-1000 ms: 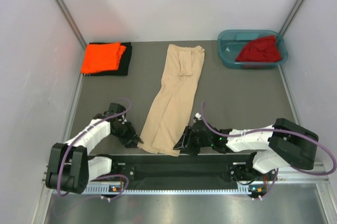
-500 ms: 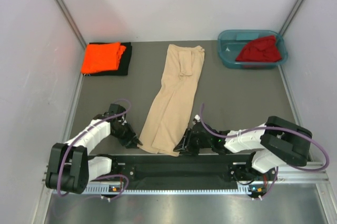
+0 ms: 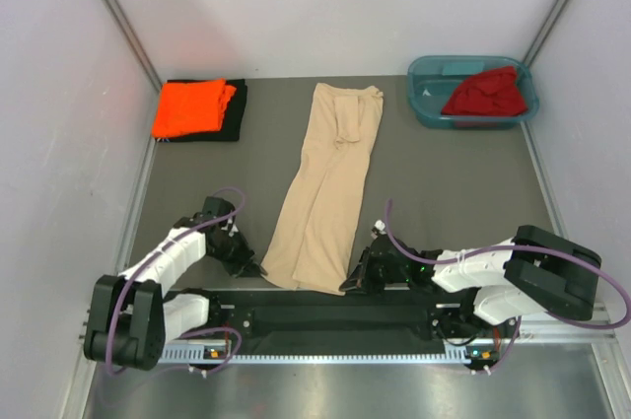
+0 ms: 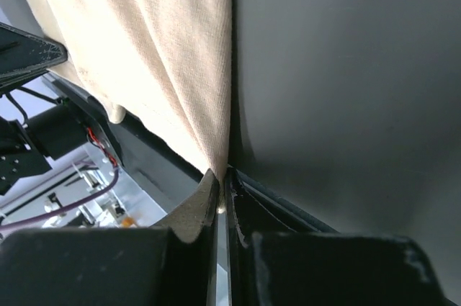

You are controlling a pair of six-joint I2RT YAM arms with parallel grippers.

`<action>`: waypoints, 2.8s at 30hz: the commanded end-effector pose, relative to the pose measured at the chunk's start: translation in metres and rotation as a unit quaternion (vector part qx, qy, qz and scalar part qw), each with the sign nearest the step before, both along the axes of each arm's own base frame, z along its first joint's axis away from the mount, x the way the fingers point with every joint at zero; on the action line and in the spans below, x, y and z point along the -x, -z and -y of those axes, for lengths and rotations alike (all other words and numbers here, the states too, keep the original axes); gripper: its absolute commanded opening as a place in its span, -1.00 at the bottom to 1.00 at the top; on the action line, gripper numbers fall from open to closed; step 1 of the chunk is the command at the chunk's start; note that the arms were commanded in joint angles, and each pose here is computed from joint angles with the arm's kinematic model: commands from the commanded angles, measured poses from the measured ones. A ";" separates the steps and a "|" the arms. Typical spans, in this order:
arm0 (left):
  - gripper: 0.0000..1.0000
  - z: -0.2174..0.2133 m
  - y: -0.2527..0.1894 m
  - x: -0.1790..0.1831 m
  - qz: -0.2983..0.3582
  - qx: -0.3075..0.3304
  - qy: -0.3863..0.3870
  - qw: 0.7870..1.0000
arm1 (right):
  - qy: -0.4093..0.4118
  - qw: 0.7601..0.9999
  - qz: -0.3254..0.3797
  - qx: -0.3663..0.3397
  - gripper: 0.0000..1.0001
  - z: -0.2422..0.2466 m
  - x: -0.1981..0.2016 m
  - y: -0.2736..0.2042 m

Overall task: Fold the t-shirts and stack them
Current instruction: Fold the tshirt

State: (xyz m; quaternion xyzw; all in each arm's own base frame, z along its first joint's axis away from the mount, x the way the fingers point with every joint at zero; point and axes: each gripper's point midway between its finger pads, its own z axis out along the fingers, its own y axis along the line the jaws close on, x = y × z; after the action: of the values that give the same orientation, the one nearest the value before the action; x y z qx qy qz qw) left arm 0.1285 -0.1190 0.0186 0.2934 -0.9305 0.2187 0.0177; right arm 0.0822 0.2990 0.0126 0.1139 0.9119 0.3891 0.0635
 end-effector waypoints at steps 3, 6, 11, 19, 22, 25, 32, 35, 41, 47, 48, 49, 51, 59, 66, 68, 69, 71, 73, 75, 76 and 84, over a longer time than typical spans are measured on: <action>-1.00 0.012 -0.003 0.017 -0.003 0.038 0.025 0.999 | -0.033 0.999 0.021 -0.025 -1.00 -0.014 0.004 -0.015; -1.00 0.017 -0.005 0.024 -0.009 0.049 0.032 0.998 | -0.040 0.998 0.017 -0.034 -1.00 -0.019 0.006 -0.021; -1.00 0.014 -0.031 -0.008 0.045 0.028 0.052 0.997 | -0.034 0.998 0.028 -0.043 -1.00 -0.018 -0.002 -0.041; -1.00 0.034 -0.095 -0.101 0.178 0.049 0.066 0.981 | 0.005 0.998 0.064 -0.003 -1.00 0.029 -0.076 -0.063; -1.00 0.046 -0.110 -0.132 0.204 0.071 0.064 0.974 | 0.006 0.996 0.088 0.007 -1.00 0.040 -0.121 -0.082; -1.00 0.057 -0.116 -0.167 0.215 0.085 0.063 0.971 | -0.008 0.995 0.096 0.016 -1.00 0.048 -0.159 -0.090; -1.00 0.082 -0.109 -0.248 0.203 0.109 0.059 0.971 | -0.033 0.994 0.107 0.017 -1.00 0.060 -0.239 -0.102; -1.00 0.093 -0.105 -0.278 0.202 0.121 0.055 0.970 | -0.033 0.994 0.099 0.012 -1.00 0.068 -0.267 -0.101; -1.00 0.107 -0.099 -0.321 0.208 0.137 0.043 0.967 | -0.042 0.995 0.089 0.004 -1.00 0.077 -0.305 -0.096; -1.00 0.114 -0.097 -0.344 0.216 0.147 0.037 0.965 | -0.045 0.996 0.079 -0.005 -1.00 0.080 -0.329 -0.083; -1.00 0.115 -0.099 -0.348 0.219 0.148 0.037 0.964 | -0.045 0.996 0.081 -0.006 -1.00 0.081 -0.333 -0.083; -1.00 0.114 -0.096 -0.349 0.216 0.147 0.034 0.965 | -0.046 0.996 0.080 -0.007 -1.00 0.080 -0.336 -0.081; -1.00 0.115 -0.095 -0.354 0.220 0.147 0.031 0.964 | -0.044 0.996 0.079 -0.009 -1.00 0.081 -0.340 -0.080; -1.00 0.115 -0.080 -0.360 0.205 0.143 0.017 0.968 | -0.047 0.996 0.077 -0.021 -0.94 0.078 -0.353 -0.074; -1.00 0.113 -0.079 -0.371 0.211 0.132 0.010 0.969 | -0.043 0.996 0.073 -0.025 -0.92 0.080 -0.360 -0.070; -1.00 0.113 -0.077 -0.372 0.209 0.129 0.009 0.969 | -0.042 0.996 0.075 -0.026 -0.92 0.081 -0.362 -0.072; -1.00 0.113 -0.078 -0.372 0.210 0.128 0.010 0.969 | -0.041 0.996 0.077 -0.028 -0.92 0.082 -0.363 -0.073; -1.00 0.112 -0.079 -0.374 0.213 0.124 0.007 0.969 | -0.041 0.996 0.081 -0.028 -0.91 0.082 -0.365 -0.076; -1.00 0.112 -0.076 -0.376 0.214 0.125 0.006 0.969 | -0.038 0.996 0.080 -0.029 -0.91 0.083 -0.368 -0.075; -1.00 0.113 -0.077 -0.379 0.213 0.131 0.004 0.968 | -0.035 0.996 0.078 -0.031 -0.88 0.085 -0.371 -0.073; -1.00 0.114 -0.072 -0.380 0.207 0.131 0.004 0.969 | -0.034 0.996 0.075 -0.034 -0.87 0.084 -0.373 -0.072; -0.35 0.113 -0.073 -0.397 0.225 0.116 0.007 0.967 | -0.021 0.997 0.073 -0.031 -0.46 0.090 -0.391 -0.065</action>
State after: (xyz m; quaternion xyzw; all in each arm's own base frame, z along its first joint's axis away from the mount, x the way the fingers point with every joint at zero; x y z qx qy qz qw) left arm 0.5047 -0.2318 0.0691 0.2424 -0.8856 0.3798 -0.1131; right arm 0.4514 0.2159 0.0659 0.0695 0.9006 0.4190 0.0923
